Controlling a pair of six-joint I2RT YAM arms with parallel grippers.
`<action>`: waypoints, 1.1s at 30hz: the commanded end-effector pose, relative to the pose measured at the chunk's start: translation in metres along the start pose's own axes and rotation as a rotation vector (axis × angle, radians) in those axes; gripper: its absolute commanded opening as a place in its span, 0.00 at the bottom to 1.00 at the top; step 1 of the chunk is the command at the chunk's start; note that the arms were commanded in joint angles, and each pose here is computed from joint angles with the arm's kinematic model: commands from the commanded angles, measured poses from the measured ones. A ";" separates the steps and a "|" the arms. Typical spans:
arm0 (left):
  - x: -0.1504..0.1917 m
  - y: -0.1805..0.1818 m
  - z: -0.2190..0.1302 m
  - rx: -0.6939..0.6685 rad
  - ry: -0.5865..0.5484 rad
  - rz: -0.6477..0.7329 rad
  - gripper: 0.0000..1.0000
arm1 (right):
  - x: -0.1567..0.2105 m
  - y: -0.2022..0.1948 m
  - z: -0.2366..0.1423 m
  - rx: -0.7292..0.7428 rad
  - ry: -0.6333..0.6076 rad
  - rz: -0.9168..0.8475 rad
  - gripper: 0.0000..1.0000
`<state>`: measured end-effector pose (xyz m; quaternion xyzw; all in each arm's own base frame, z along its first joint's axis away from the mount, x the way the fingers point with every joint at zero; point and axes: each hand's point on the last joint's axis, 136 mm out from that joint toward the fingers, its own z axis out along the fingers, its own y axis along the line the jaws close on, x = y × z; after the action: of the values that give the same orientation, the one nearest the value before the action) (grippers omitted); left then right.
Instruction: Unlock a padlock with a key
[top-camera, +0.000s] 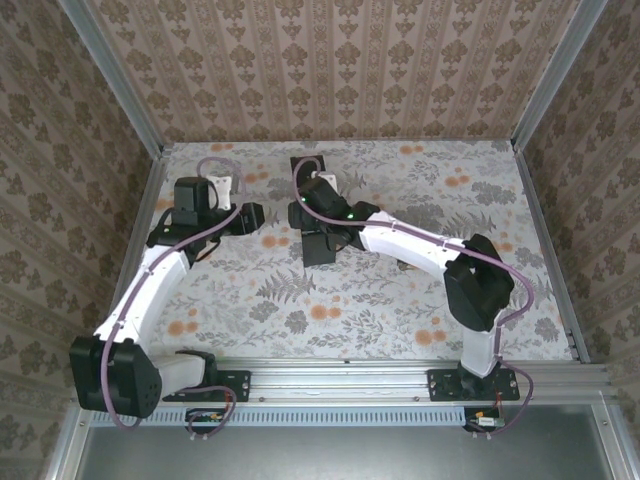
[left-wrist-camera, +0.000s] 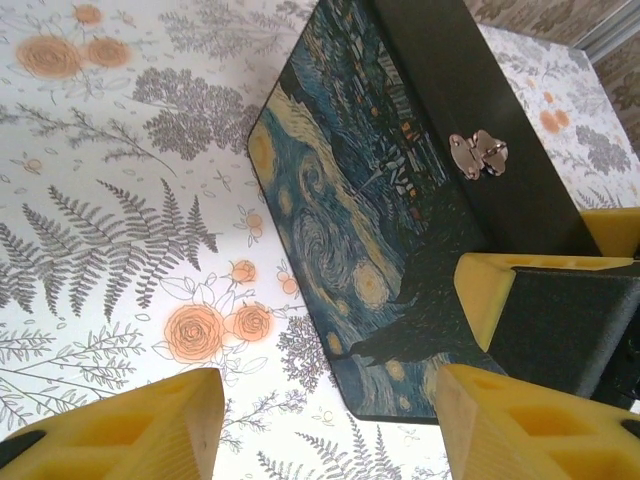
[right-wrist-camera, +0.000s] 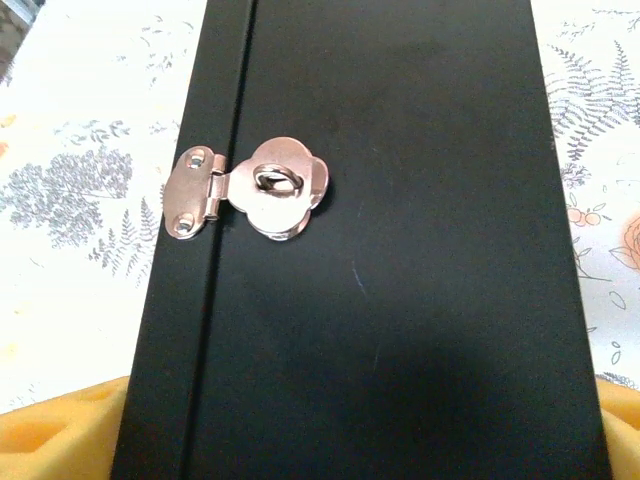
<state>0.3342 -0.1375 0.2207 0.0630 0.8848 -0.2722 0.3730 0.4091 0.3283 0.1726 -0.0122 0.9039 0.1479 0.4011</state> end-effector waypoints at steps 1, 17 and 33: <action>0.003 0.001 -0.007 -0.004 0.000 0.008 0.59 | 0.026 -0.027 0.002 -0.047 0.070 0.185 0.81; -0.018 -0.006 -0.009 0.011 -0.028 0.005 0.59 | 0.050 -0.089 0.002 -0.618 -0.046 0.560 0.87; -0.026 -0.010 -0.024 -0.030 -0.043 0.032 0.59 | 0.067 -0.094 0.051 -0.667 -0.013 0.679 0.93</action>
<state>0.3373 -0.1345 0.2395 0.0591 0.8853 -0.2640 0.3782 0.4083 0.2628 0.0783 0.1726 0.7413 0.5814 0.2876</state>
